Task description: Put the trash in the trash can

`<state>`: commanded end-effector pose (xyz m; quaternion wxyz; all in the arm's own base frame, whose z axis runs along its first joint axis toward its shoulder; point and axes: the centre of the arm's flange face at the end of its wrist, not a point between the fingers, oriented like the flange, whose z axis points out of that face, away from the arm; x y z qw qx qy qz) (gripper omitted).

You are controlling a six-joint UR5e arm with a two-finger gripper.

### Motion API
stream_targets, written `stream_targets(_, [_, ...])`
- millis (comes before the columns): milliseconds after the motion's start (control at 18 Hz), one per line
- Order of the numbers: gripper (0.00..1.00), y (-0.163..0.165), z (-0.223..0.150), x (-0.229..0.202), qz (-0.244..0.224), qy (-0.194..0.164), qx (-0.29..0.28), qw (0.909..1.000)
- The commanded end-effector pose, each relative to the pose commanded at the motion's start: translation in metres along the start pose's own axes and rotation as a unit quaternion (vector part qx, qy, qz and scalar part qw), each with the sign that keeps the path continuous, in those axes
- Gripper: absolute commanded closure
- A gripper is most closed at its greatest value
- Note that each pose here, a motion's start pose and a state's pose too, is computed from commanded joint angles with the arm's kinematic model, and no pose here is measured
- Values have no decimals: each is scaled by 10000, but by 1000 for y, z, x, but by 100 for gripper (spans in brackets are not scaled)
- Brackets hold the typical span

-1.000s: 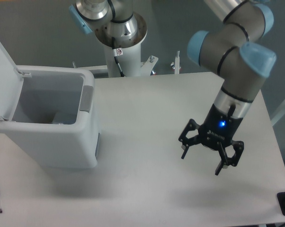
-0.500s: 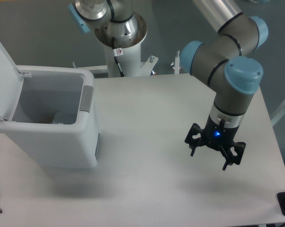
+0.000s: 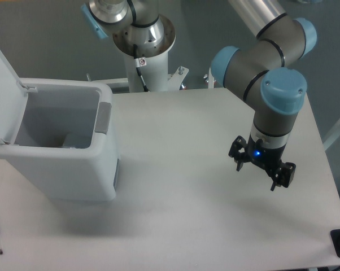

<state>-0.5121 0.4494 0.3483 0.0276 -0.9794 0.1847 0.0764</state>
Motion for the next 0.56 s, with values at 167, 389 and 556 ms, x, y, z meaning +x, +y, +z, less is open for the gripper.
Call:
stream_targets(167, [0, 0, 1, 0, 0, 8, -1, 10000])
stream_targets(389, [0, 1, 3, 5, 0, 38, -6, 10000])
stream_targets(556, [0, 1, 4, 6, 0, 45, -7, 10000])
